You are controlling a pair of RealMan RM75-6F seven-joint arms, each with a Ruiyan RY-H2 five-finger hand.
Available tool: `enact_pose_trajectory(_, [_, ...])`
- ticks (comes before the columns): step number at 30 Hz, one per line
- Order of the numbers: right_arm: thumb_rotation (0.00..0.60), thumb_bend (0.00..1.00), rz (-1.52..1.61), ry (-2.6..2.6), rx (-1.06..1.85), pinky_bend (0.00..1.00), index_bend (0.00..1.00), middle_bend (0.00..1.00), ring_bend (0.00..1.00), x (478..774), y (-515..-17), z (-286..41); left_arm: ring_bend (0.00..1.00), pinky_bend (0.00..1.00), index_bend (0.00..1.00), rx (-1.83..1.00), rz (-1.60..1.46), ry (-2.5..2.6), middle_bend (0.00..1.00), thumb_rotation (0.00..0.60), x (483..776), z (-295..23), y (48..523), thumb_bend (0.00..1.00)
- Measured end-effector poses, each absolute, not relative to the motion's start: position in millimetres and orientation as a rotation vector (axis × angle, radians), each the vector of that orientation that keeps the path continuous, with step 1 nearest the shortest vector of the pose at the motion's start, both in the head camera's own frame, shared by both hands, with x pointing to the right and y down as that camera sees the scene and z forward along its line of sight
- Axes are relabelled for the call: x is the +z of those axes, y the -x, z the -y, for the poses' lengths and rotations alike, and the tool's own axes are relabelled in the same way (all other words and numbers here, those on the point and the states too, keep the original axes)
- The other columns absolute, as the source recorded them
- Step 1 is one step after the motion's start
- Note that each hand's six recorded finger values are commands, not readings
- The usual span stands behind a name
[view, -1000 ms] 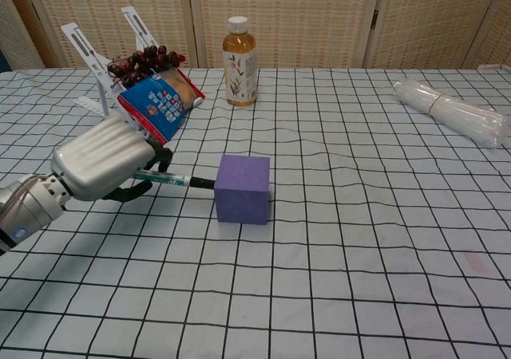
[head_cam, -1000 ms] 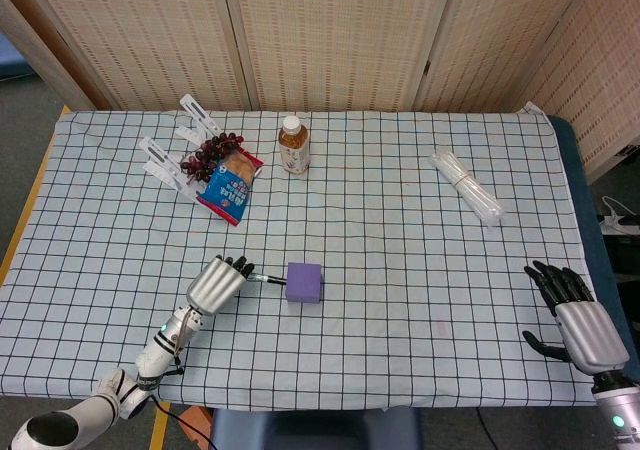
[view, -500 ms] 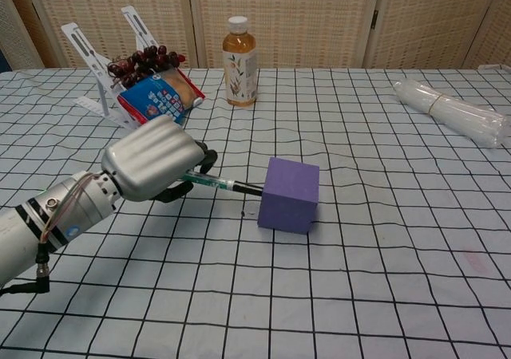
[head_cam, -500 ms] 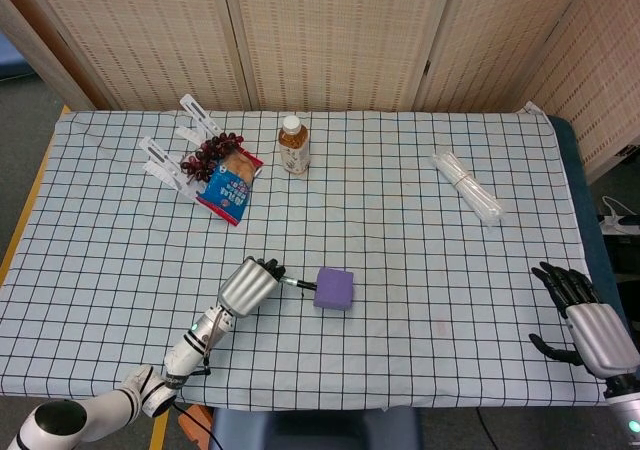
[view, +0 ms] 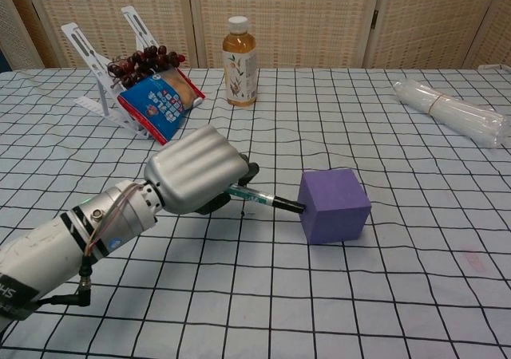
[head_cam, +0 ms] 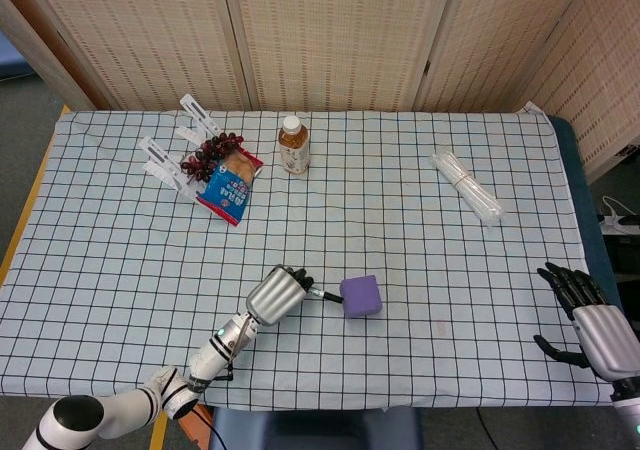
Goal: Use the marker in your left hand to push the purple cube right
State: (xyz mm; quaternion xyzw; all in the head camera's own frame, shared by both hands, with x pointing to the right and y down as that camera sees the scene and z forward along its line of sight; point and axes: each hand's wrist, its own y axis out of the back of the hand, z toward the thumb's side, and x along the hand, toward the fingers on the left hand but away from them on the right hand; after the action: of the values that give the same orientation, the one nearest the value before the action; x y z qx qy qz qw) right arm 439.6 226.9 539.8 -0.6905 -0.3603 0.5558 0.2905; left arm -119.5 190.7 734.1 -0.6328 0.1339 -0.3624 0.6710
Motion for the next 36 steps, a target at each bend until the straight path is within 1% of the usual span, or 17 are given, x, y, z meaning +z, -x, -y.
enact_pose_trajectory(11, [0.600,0.17,0.952,1.856,1.511,0.00,0.00,0.00,0.00,541,-445,-228,0.75,0.89,0.81,-0.785,-0.288,1.457,0.83,0.600,735,-191,86,0.58])
enact_pose_trajectory(22, [0.600,0.17,0.990,1.834,1.519,0.00,0.00,0.00,0.00,534,-455,-226,0.76,0.89,0.81,-0.786,-0.306,1.490,0.83,0.600,741,-181,63,0.58])
enact_pose_trajectory(30, [0.600,0.17,0.998,1.830,1.527,0.00,0.00,0.00,0.00,534,-458,-225,0.76,0.89,0.81,-0.771,-0.292,1.509,0.83,0.600,747,-183,44,0.58])
enact_pose_trajectory(36, [0.600,0.17,0.992,1.835,1.539,0.00,0.00,0.00,0.00,537,-458,-224,0.76,0.89,0.81,-0.738,-0.301,1.526,0.83,0.600,744,-184,24,0.57])
